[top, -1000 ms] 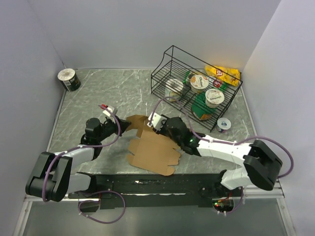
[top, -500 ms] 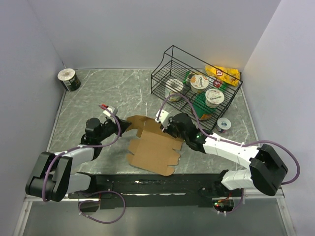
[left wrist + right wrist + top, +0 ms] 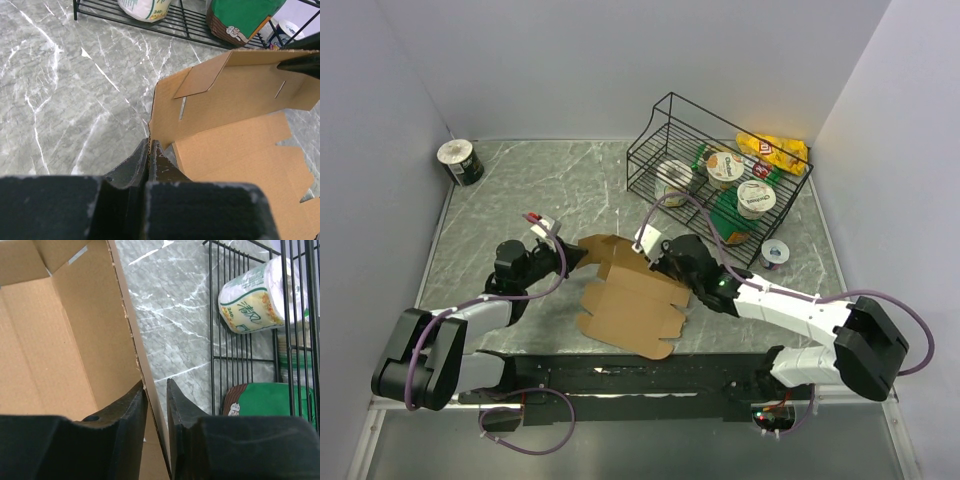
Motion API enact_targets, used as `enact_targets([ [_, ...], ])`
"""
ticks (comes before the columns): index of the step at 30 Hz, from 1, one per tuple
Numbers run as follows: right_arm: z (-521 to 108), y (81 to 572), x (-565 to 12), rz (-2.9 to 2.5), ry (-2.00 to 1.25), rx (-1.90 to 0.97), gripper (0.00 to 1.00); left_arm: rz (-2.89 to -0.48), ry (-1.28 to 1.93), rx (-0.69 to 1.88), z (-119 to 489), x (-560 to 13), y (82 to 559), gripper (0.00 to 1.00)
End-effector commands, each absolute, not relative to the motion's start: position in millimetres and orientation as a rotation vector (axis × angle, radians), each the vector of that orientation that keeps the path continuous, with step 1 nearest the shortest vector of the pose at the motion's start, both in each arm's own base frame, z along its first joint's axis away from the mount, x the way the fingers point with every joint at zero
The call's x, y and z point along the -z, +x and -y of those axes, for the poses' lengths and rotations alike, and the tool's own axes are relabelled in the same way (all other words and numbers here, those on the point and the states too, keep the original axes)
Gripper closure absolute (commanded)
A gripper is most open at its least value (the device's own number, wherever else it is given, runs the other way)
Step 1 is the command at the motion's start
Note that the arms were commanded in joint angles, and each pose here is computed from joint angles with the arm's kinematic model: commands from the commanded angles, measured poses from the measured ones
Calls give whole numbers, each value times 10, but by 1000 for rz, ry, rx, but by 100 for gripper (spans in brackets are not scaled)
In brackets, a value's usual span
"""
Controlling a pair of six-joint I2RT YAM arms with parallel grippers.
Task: Fold the paper box
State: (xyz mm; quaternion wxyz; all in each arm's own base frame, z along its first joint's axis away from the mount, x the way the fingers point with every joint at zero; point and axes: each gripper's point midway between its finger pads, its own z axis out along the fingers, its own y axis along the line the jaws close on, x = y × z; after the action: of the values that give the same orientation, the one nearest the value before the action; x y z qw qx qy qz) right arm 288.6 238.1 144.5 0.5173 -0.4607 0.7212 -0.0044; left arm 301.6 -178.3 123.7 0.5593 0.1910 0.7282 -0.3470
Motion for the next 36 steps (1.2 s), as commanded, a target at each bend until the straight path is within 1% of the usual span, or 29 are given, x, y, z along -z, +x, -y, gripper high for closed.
enact_targets([
  [1,-2466,2923,-1548,-1678,-1113,89,76,-1653,471,791,1805,-1425,3117,99],
  [2,-2459,2909,-1537,-1666,-1127,148,78,-1659,471,791,1813,-1422,3122,99],
  [3,-2472,2904,-1521,-1655,-1130,172,88,-1664,463,784,1805,-1415,3135,99],
  [5,-2447,2926,-1449,-1646,-1152,261,95,-1672,457,783,1810,-1406,3140,99],
  [8,-2537,2886,-1333,-1600,-1212,345,100,-1684,440,781,1809,-1394,3160,99],
  [11,-2567,2869,-1256,-1555,-1222,434,100,-1695,425,786,1809,-1377,3167,98],
  [13,-2582,2871,-1248,-1537,-1205,459,100,-1711,413,793,1811,-1350,3168,96],
  [15,-2577,2883,-1208,-1516,-1225,497,100,-1722,410,805,1827,-1341,3172,90],
  [16,-2565,2889,-1212,-1508,-1222,522,100,-1743,397,816,1828,-1299,3168,80],
  [18,-2576,2915,-1206,-1479,-1232,558,100,-1758,389,827,1836,-1278,3167,70],
  [19,-2569,2925,-1206,-1471,-1233,568,100,-1773,367,836,1832,-1260,3163,50],
  [20,-2582,2931,-1228,-1459,-1226,570,100,-1781,343,823,1808,-1255,3183,41],
  [21,-2572,2928,-1226,-1457,-1219,569,100,-1784,334,821,1795,-1253,3180,35],
  [22,-2569,2927,-1236,-1453,-1215,567,100,-1771,327,817,1779,-1308,3180,25],
  [24,-2547,2929,-1273,-1439,-1193,570,100,-1760,316,816,1743,-1354,3164,18],
  [25,-2535,2930,-1281,-1432,-1189,577,100,-1728,314,820,1731,-1470,3152,12],
  [28,-2511,2951,-1308,-1397,-1173,609,100,-1658,282,837,1639,-1738,3171,6],
  [33,-2514,2965,-1350,-1364,-1175,632,100,-1599,96,797,1345,-2045,3467,7],
  [36,-2527,2949,-1374,-1365,-1171,608,100,-1650,39,784,1262,-1955,3695,8],
])
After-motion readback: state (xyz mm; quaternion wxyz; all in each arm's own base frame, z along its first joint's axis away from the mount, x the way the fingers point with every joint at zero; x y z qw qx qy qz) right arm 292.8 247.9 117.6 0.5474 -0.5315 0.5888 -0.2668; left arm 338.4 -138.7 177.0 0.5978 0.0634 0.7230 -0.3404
